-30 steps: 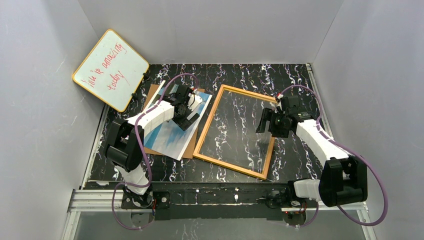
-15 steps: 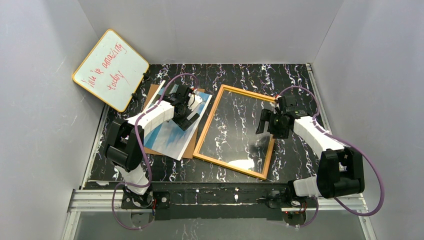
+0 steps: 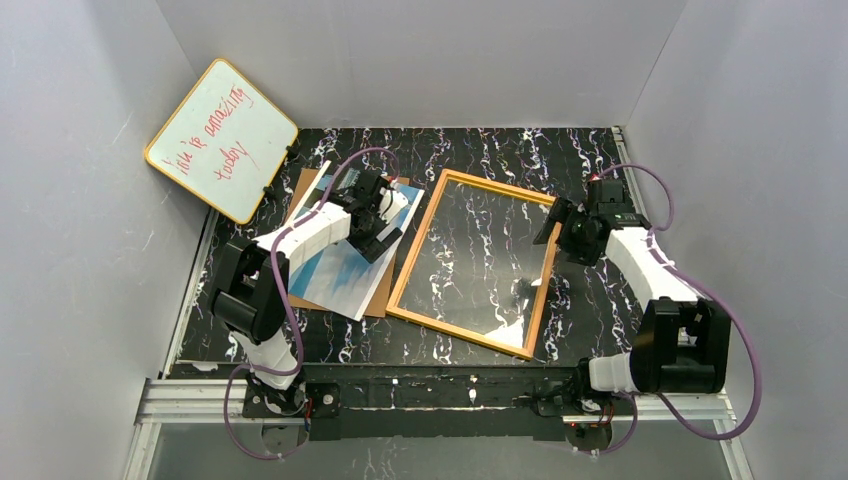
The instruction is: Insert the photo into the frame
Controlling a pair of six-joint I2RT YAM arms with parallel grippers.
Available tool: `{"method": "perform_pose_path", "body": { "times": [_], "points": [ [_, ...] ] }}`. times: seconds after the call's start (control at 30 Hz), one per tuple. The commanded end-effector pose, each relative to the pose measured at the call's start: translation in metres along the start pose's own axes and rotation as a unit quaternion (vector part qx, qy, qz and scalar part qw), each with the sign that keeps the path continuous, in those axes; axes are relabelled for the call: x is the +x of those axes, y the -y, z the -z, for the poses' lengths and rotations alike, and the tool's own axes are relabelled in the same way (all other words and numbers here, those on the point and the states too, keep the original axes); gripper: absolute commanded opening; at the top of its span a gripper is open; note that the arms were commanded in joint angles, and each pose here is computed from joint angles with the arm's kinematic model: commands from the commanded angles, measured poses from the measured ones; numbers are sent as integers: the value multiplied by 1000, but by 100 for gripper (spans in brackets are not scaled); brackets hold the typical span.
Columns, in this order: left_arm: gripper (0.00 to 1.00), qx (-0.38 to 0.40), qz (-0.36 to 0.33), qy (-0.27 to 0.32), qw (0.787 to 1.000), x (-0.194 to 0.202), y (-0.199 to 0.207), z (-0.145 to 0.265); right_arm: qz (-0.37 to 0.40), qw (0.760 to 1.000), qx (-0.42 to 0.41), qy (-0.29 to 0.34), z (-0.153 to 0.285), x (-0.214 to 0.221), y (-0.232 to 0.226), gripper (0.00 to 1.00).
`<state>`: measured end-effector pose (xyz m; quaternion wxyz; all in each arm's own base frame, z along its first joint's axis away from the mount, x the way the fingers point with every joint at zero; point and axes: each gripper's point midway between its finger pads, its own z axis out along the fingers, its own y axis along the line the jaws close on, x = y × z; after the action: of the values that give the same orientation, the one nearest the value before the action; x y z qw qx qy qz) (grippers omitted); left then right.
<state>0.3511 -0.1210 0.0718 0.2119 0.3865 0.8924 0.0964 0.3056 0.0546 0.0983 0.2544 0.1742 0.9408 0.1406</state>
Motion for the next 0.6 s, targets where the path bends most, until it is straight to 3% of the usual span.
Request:
{"method": "perform_pose_path", "body": {
  "times": [0.0, 0.57],
  "points": [
    [98, 20, -6, -1, 1000, 0, 16, 5, -6, 999, -33, 6, -5, -19, -21, 95],
    [98, 26, -22, -5, 999, -2, 32, -4, -22, 998, -46, -42, -36, 4, -17, 85]
  ]
}}
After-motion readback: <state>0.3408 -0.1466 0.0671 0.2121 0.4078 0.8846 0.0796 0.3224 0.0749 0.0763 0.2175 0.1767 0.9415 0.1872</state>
